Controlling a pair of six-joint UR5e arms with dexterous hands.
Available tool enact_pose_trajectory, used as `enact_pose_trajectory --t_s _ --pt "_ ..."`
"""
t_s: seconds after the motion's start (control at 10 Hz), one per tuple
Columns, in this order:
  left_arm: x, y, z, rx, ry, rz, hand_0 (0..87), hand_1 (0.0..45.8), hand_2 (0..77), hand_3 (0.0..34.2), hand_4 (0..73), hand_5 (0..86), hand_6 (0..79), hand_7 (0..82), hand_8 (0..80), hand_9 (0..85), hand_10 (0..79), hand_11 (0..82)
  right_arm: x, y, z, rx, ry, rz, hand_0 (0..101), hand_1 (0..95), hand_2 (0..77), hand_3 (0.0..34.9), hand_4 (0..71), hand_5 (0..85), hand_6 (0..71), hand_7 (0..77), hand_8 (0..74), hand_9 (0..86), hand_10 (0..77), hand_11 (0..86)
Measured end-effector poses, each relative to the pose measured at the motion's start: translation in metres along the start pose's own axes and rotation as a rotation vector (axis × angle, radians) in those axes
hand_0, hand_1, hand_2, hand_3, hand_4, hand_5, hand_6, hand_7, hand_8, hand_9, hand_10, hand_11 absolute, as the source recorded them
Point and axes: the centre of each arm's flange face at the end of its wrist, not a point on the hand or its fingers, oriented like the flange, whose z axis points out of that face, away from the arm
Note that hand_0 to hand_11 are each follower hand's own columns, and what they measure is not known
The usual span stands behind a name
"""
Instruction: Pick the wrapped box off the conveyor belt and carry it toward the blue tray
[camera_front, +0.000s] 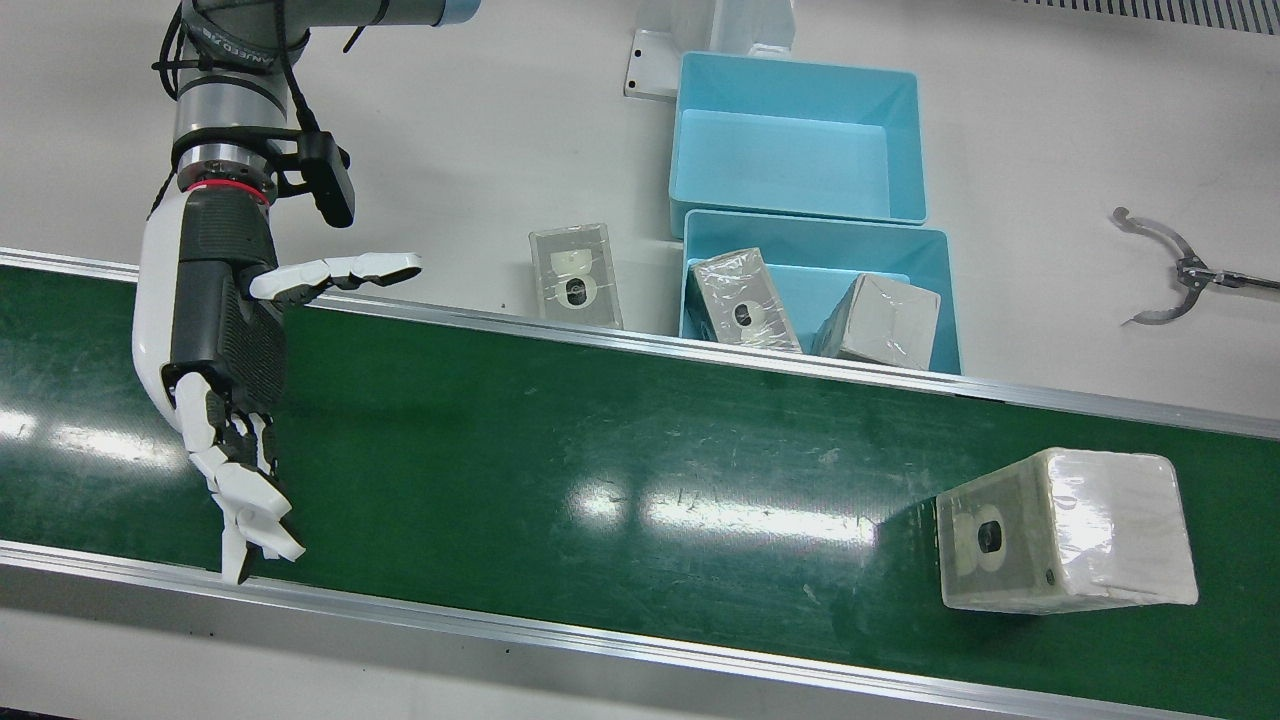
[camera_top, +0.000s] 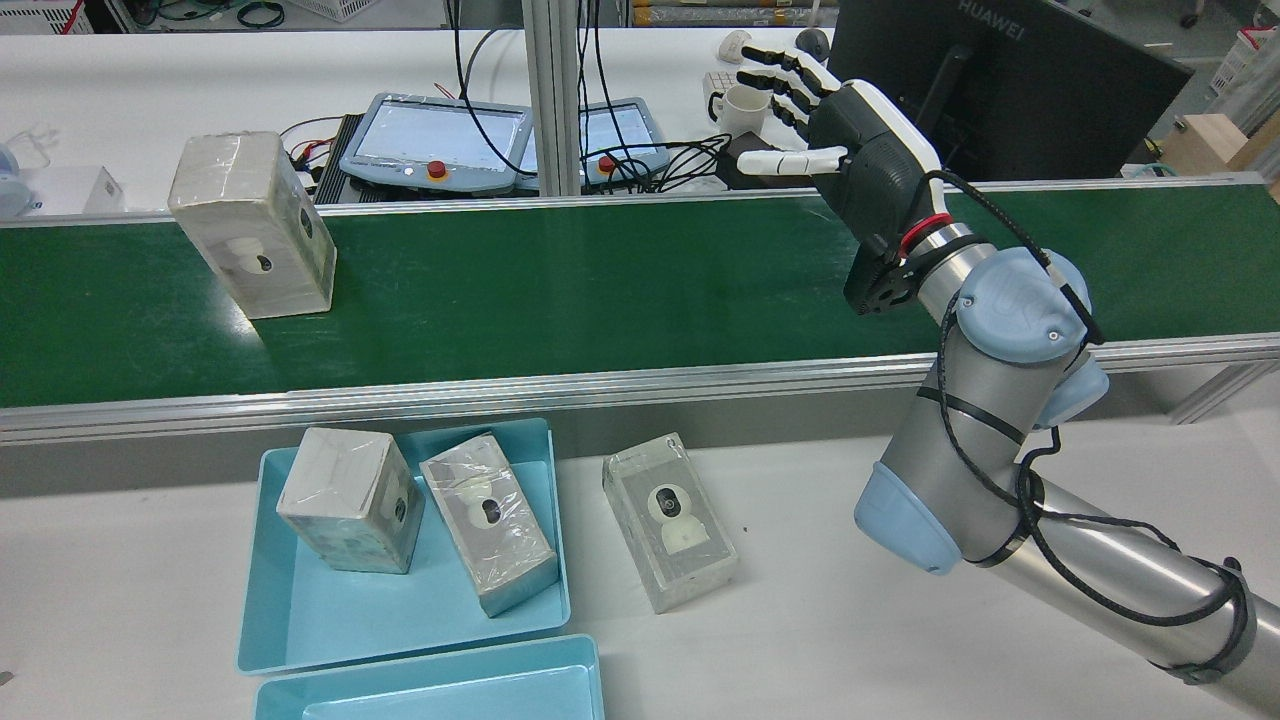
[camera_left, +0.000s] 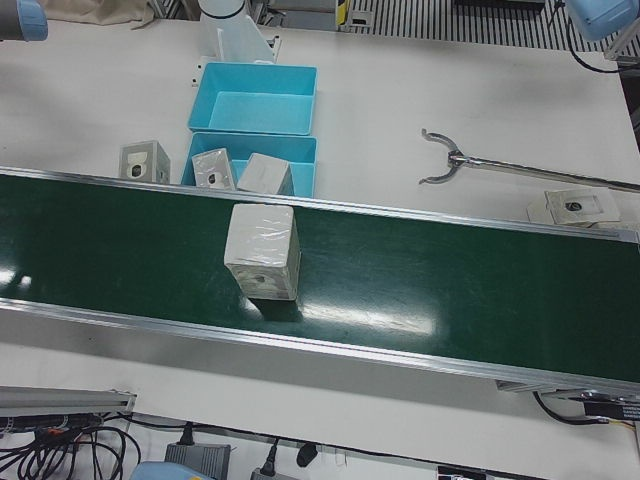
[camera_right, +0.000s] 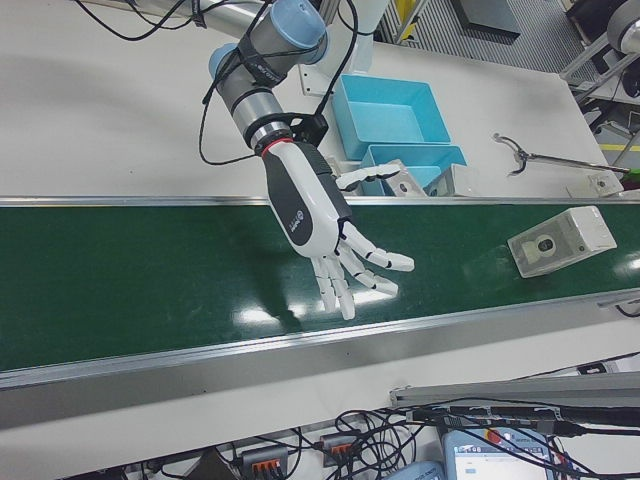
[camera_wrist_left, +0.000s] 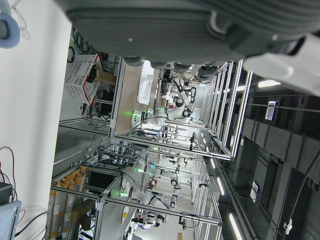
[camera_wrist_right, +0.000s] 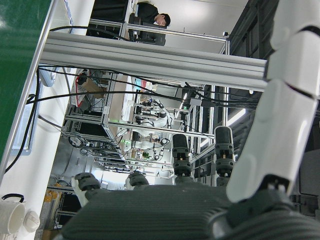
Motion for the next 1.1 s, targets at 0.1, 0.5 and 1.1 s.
enact_pose_trajectory --t_s 0.1,0.5,1.1 --pt "0.0000 0.0000 0.0000 0.000 0.000 0.000 0.0 0.0 0.5 0.0 0.0 0.5 0.5 0.5 0.5 0.0 0.5 0.0 -0.0029 -0.0015 0.0003 0.002 -0.004 -0.002 42 9.3 10.9 30.1 8.7 22.9 0.0 20.2 0.0 2.2 2.7 4.4" --pt "0.0000 0.0000 0.0000 0.000 0.000 0.000 0.0 0.0 0.5 0.0 0.0 0.5 0.0 0.5 0.5 0.0 0.5 0.0 -0.0054 -0.0080 -0.0022 0.011 -0.004 -0.008 41 9.3 11.4 30.1 9.3 22.9 0.0 21.3 0.0 2.7 2.7 4.9" --pt "0.0000 0.0000 0.0000 0.000 0.000 0.000 0.0 0.0 0.5 0.0 0.0 0.5 0.0 0.5 0.5 0.0 0.5 0.0 -0.0020 -0.0112 -0.0012 0.018 0.001 -0.012 41 9.3 13.1 30.1 12.5 24.0 0.0 22.4 0.0 2.7 4.4 5.4"
